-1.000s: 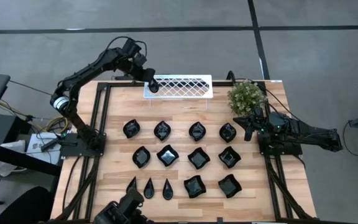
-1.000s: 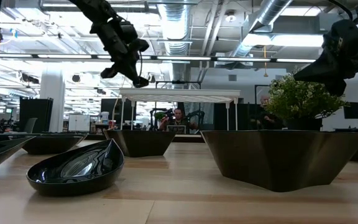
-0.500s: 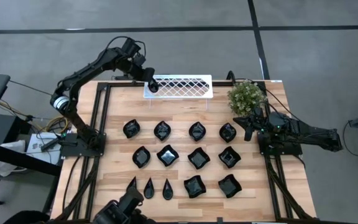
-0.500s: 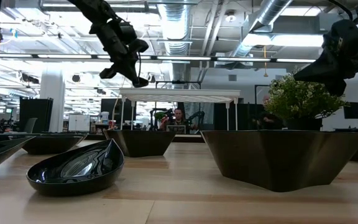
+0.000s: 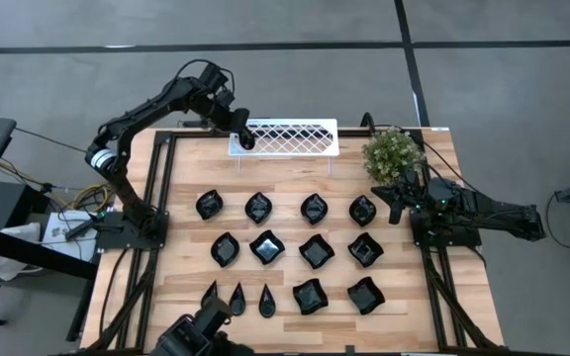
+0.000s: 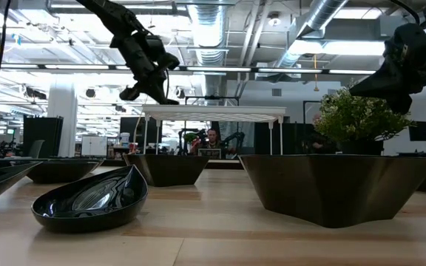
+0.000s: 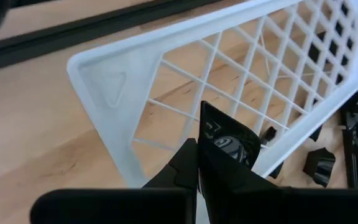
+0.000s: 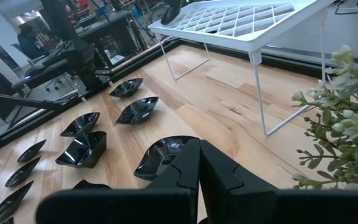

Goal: Pick & Place Mini shaped plates
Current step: Put the black drop shaped plate on the shelf, then remove the black drop shaped plate from the shelf

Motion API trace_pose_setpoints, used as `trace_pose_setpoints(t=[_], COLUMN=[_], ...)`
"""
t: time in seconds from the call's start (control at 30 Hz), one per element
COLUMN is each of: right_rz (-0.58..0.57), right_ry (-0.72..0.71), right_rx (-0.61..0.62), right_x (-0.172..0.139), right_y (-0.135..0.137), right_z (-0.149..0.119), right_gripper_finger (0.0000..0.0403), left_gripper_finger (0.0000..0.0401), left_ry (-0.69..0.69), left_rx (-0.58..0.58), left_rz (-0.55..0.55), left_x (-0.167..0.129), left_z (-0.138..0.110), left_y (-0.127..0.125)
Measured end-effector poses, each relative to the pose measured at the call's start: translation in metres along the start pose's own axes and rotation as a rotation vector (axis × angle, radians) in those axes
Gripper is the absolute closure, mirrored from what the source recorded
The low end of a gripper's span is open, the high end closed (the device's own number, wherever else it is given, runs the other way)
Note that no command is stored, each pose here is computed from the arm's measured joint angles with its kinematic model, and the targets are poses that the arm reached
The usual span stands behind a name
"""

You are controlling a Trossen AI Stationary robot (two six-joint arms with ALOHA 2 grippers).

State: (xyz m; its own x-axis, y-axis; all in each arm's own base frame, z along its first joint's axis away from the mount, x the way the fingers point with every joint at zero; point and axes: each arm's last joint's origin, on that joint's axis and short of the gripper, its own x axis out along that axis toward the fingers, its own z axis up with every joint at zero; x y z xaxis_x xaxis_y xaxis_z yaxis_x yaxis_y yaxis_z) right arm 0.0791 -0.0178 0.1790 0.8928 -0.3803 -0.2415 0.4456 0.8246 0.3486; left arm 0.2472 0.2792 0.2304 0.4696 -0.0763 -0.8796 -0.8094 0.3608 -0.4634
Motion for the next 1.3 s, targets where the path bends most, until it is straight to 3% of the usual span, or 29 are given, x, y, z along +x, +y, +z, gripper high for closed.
trace_pose_setpoints(t=[0.57, 1.07, 1.3], right_rz=[-0.012, -0.011, -0.011], right_ry=[0.025, 0.023, 0.023], right_rx=[-0.007, -0.006, -0.006], right_x=[0.0, 0.0, 0.0], right_y=[-0.001, -0.001, -0.001], right_z=[-0.002, -0.002, -0.002], right_gripper_finger=[0.0403, 0.0403, 0.0403], left_gripper_finger=[0.0379, 0.032, 0.0313], left_ry=[-0.011, -0.018, -0.042], left_rx=[-0.026, -0.026, -0.04], left_rz=[-0.002, -0.001, -0.001], left_x=[-0.001, -0.001, -0.009], left_z=[0.003, 0.004, 0.006], left_y=[0.004, 0.005, 0.012])
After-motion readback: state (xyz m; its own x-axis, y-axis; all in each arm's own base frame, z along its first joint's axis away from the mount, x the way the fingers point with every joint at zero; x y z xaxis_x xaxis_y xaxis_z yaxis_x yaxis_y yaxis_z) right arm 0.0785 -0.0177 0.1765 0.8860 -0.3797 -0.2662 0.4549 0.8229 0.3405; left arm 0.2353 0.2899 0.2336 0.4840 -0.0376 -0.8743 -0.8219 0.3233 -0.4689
